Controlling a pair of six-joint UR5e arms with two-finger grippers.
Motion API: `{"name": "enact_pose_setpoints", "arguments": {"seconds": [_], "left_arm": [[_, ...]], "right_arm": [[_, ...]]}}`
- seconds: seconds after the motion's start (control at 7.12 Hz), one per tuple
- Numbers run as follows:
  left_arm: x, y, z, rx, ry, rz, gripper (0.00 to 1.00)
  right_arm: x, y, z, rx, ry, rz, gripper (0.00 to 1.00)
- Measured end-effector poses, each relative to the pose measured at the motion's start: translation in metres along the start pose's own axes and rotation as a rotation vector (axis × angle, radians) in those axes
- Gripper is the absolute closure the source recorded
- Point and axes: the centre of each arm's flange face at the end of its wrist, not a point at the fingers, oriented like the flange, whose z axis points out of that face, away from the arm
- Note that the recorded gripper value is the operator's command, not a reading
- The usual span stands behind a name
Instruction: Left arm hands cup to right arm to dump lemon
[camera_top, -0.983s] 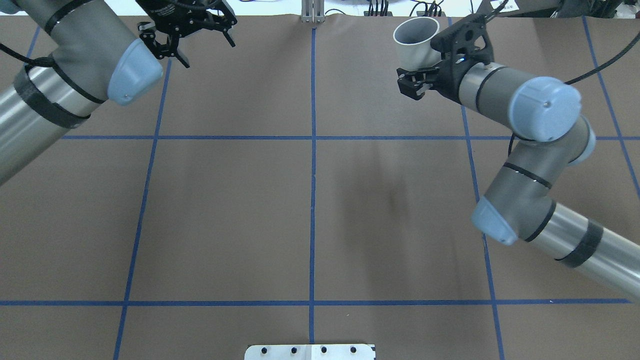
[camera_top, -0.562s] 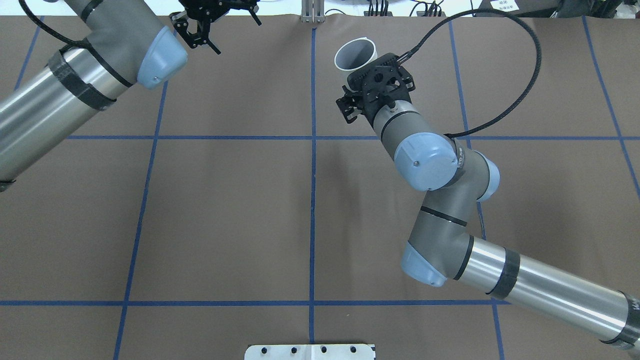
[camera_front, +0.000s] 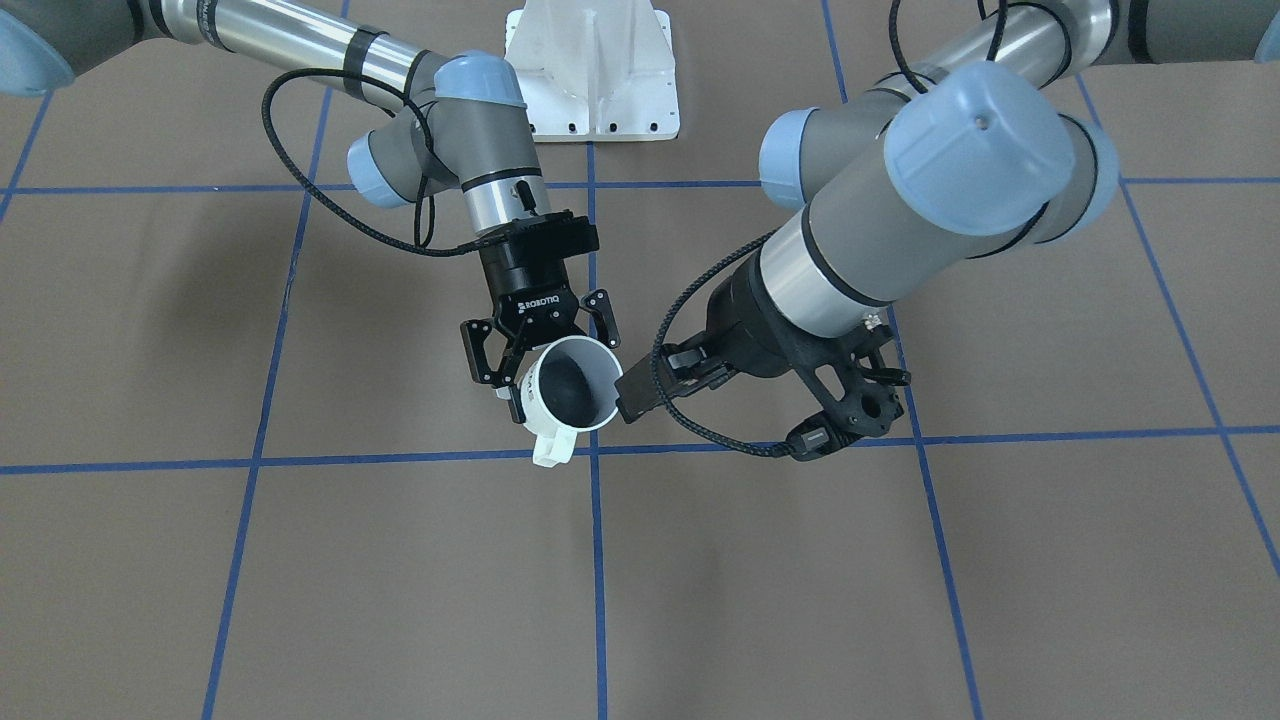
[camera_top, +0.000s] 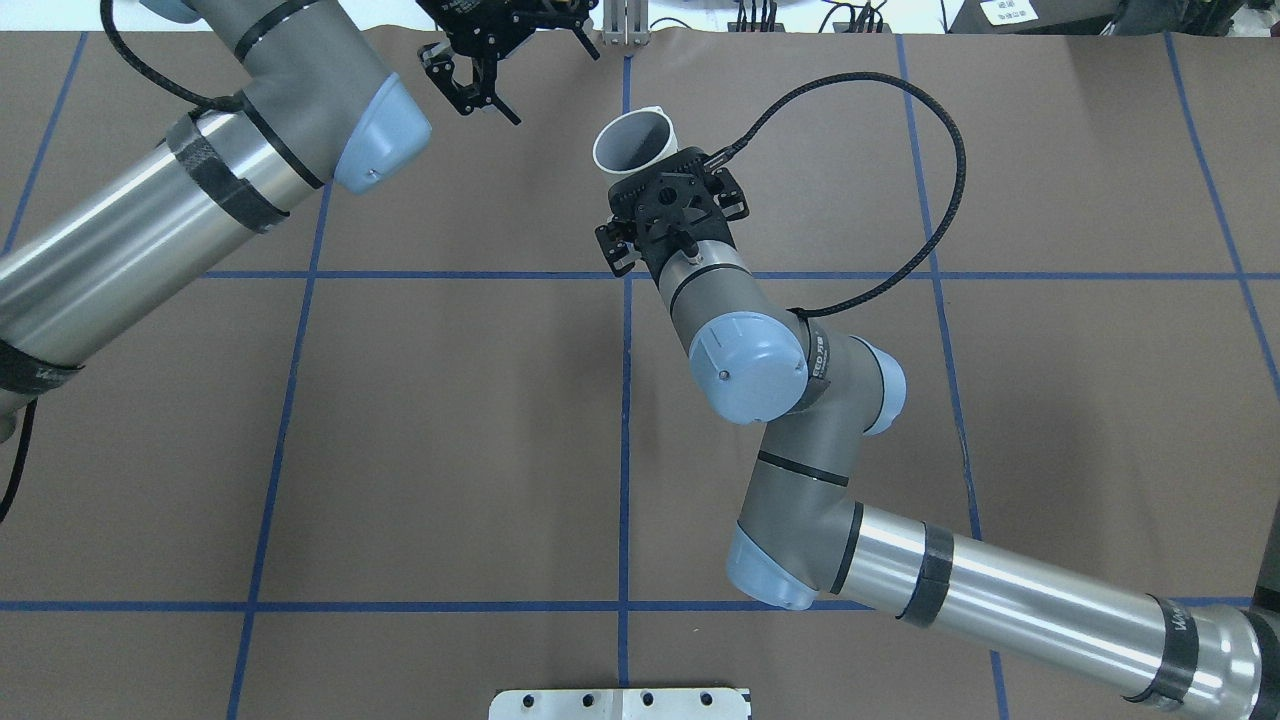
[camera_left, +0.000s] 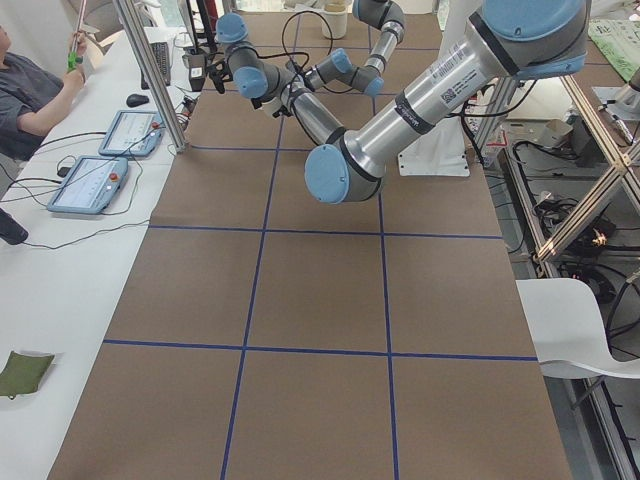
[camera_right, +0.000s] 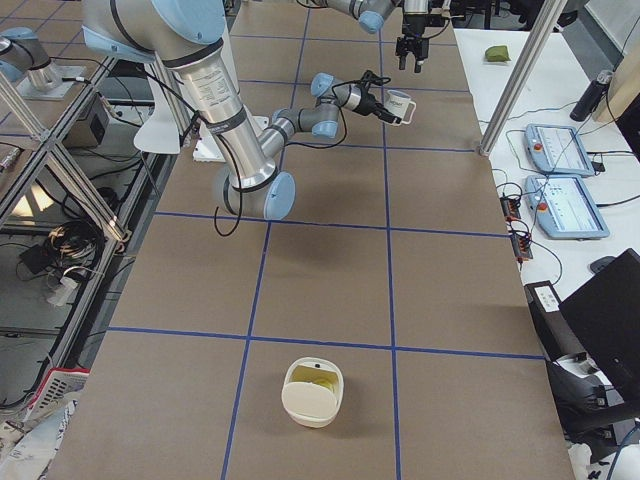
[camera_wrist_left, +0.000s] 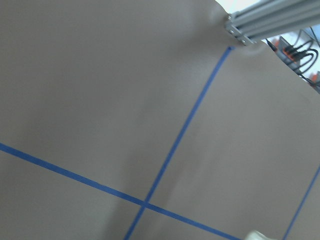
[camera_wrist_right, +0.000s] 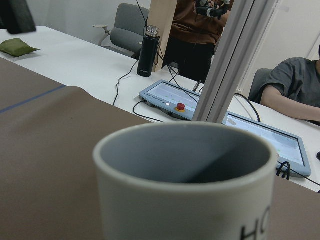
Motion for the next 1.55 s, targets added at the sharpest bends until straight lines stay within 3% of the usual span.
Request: {"name": "enact_pose_setpoints", "arguments": {"seconds": [0.28, 1.55], "left_arm": [[0.001, 0.015, 0.015, -0.027, -0.001, 0.018, 0.54], [-0.003, 0.025, 0.033, -0.048, -0.022, 0.024, 0.61]], "right_arm": [[-0.004, -0.002, 0.001, 0.003, 0.0, 0.005, 0.72], [-0.004, -0.006, -0.002, 0.007, -0.001, -0.009, 0.72]]}}
